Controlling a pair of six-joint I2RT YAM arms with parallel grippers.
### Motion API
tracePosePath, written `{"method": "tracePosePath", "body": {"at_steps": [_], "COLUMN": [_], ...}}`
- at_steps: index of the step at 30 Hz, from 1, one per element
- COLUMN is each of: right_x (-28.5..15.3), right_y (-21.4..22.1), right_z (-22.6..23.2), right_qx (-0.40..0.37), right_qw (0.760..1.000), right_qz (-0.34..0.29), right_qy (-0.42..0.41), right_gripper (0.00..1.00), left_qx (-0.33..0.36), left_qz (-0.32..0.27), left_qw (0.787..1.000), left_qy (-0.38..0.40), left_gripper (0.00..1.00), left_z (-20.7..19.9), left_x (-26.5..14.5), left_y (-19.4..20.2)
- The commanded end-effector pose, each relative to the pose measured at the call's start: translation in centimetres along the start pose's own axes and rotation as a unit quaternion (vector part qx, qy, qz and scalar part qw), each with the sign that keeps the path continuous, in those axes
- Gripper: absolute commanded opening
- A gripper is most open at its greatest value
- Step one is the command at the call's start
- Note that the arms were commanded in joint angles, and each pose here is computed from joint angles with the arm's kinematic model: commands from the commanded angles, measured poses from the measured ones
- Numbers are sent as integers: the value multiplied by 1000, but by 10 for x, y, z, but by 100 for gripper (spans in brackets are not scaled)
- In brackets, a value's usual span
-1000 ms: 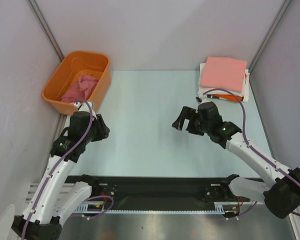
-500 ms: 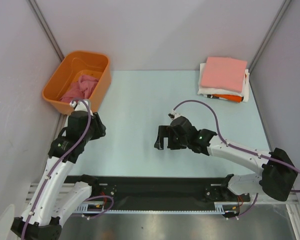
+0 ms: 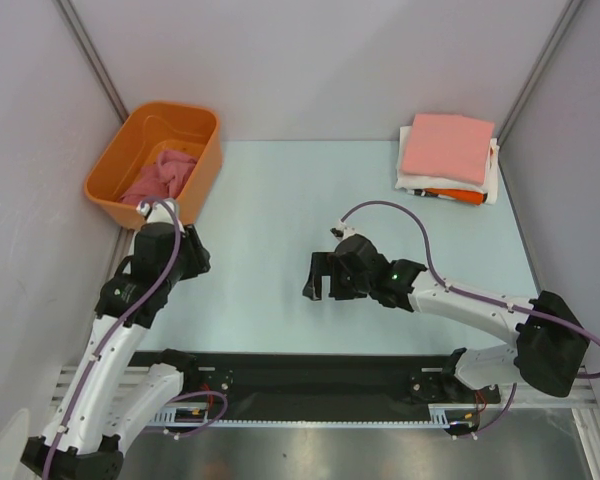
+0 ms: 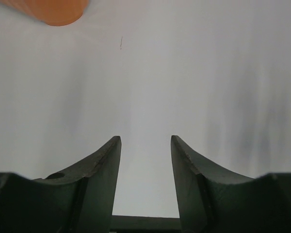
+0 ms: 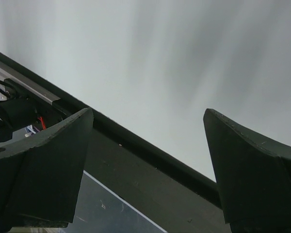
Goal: Fold and stack the t-shirts
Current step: Reset both grippers
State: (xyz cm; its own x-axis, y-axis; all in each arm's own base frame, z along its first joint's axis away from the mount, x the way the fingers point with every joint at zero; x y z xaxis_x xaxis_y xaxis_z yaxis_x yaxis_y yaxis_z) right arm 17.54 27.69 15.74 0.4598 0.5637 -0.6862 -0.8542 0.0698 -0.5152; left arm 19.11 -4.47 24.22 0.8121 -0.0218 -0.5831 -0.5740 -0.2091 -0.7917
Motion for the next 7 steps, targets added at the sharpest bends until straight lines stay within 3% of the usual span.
{"method": "tracePosePath", "body": {"at_steps": [1, 7], "right_x": [1, 4], "right_y": [-10, -4], "right_z": [12, 14], "right_qx": [1, -15], "right_qw": [1000, 999], "right_qz": [-25, -20], "right_qy": [-17, -26], "right_gripper": [100, 100], "left_qx": [-2, -3], "left_qz": [-18, -17], "left_qw": [1000, 1000], "left_qy": [-2, -4], "left_gripper": [52, 52], "left_z": [2, 2], "left_x": [-2, -1], "left_y": [-4, -4]}}
Point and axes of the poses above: each gripper's point midway between its finger pads, its own x axis out along the fingers, its own z axis along the line the jaws close on, y = z × x, the point moved 5 cm from there along -x, back along the fingers, and after that the axes turned 2 degrees about x, right-handed, at the moved point
